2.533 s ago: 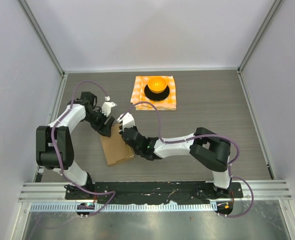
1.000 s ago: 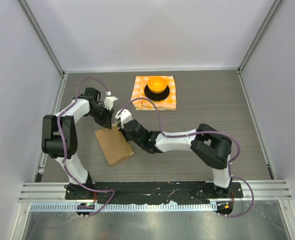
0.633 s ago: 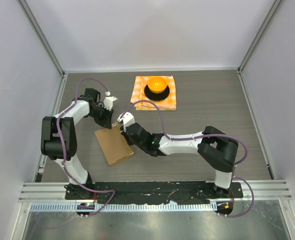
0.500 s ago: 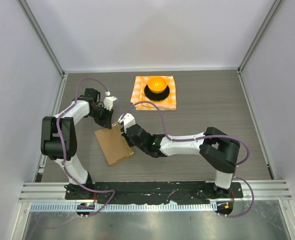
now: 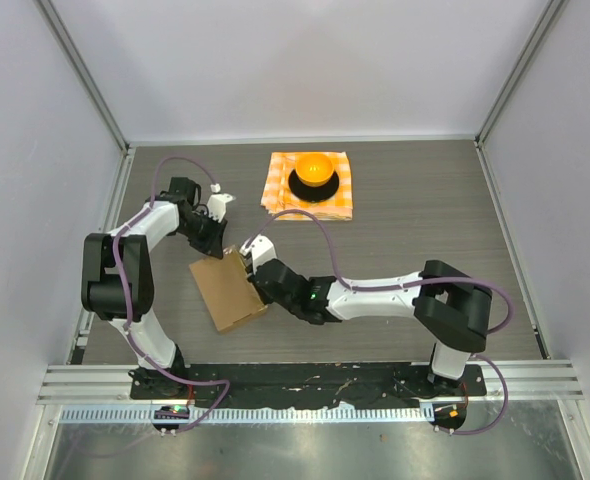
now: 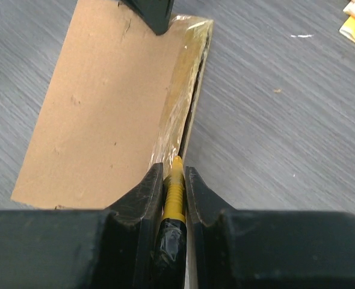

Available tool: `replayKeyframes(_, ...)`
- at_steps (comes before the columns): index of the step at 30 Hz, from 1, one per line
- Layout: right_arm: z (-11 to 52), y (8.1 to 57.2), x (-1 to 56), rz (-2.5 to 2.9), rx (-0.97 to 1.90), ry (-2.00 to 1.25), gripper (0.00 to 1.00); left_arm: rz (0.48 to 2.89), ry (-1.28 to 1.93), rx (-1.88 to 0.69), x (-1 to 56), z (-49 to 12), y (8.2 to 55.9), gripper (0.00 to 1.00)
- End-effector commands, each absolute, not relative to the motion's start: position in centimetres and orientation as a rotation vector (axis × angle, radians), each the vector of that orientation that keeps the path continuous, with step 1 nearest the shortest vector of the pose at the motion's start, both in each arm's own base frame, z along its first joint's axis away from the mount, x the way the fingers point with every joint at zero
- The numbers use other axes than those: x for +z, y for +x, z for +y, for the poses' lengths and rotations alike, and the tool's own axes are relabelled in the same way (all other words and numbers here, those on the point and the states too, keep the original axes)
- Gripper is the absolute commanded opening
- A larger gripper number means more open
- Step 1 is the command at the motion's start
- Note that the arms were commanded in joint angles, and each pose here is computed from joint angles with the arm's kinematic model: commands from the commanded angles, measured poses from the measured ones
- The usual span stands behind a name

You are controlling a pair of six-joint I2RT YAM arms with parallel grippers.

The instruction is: Unpack the express box

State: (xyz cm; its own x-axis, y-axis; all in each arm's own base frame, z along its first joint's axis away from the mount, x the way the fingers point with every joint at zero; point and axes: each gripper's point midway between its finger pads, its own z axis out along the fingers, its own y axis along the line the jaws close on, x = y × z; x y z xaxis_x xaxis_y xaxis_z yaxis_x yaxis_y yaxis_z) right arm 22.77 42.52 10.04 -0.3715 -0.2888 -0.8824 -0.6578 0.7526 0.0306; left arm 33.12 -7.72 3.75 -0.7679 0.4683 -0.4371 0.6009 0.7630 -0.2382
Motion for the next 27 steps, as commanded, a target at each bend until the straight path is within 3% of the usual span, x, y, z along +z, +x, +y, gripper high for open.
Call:
replayKeyframes(1,41.6,18.3,9.2,2.057,0.521,-0.806,0.01,2.816,0.815,-0.256,-0.6,-3.1,30.9,0.0)
replayKeyframes(27,39.7,15.1,9.8,2.094,0.509,-0.825,0.01,2.814,0.807,-0.283,-0.3,-3.4,30.6,0.0)
